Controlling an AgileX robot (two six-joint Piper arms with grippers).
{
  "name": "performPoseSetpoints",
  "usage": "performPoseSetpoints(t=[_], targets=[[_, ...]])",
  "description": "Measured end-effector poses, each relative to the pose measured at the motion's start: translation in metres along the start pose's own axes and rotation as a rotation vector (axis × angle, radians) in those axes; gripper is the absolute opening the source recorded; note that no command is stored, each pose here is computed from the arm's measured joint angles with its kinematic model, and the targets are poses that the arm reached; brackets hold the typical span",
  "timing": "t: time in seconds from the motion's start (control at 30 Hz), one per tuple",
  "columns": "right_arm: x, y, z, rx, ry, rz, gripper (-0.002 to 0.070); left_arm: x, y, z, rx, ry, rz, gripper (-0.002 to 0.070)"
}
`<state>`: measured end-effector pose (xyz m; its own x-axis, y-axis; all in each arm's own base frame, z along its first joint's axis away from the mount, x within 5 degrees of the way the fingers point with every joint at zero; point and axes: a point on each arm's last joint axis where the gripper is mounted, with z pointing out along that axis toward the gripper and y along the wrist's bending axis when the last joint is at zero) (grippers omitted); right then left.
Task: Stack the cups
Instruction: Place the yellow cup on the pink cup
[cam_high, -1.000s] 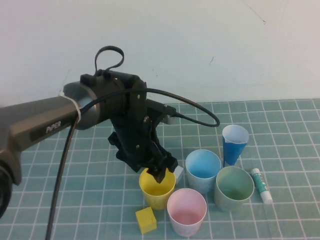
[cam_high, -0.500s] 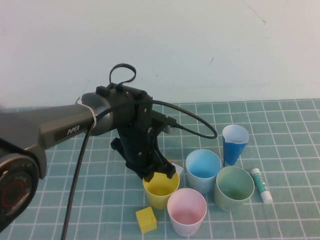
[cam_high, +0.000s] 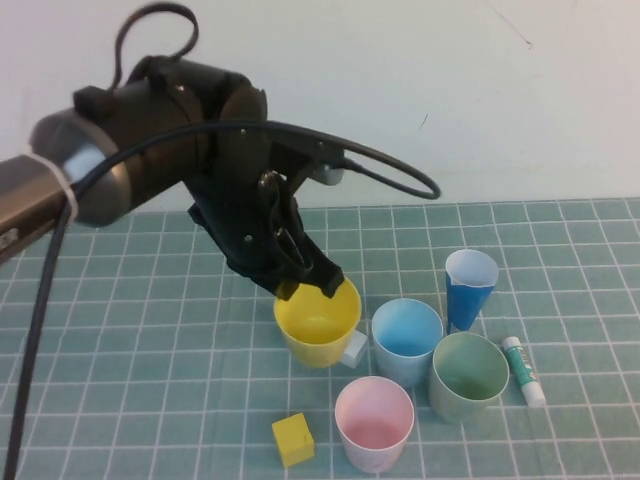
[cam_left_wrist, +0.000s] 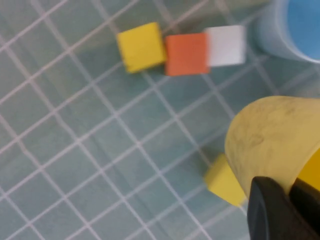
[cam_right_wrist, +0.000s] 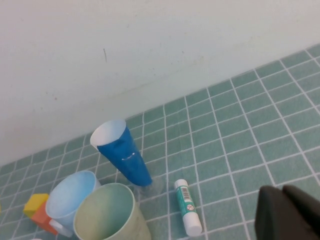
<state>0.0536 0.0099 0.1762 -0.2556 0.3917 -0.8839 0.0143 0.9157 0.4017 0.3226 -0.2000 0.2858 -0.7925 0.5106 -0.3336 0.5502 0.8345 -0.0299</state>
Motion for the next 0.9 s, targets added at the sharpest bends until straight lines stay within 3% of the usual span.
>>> performPoseSetpoints(t=[0.13, 0.3, 0.7, 0.77, 0.9], targets=[[0.0, 0.0, 0.0, -0.001, 0.0, 0.002, -0.0003, 0.006, -0.028, -0.017, 0.051, 0.012, 0.084, 0.0005], [0.0, 0.0, 0.0, -0.002, 0.0, -0.001, -0.0003, 0.008, -0.06, -0.002, 0.093, 0.055, 0.17, 0.0005], [0.0, 0.001, 0.0, -0.01, 0.0, 0.022, -0.0003, 0.002, -0.065, 0.048, 0.086, 0.103, 0.175, 0.0015], [0.0, 0.001, 0.0, -0.013, 0.0, 0.028, -0.0003, 0.001, -0.065, 0.051, 0.08, 0.097, 0.178, 0.0049], [0.0, 0.002, 0.0, -0.02, 0.0, 0.037, -0.0003, 0.0, -0.062, 0.051, 0.046, 0.091, 0.184, 0.0195]])
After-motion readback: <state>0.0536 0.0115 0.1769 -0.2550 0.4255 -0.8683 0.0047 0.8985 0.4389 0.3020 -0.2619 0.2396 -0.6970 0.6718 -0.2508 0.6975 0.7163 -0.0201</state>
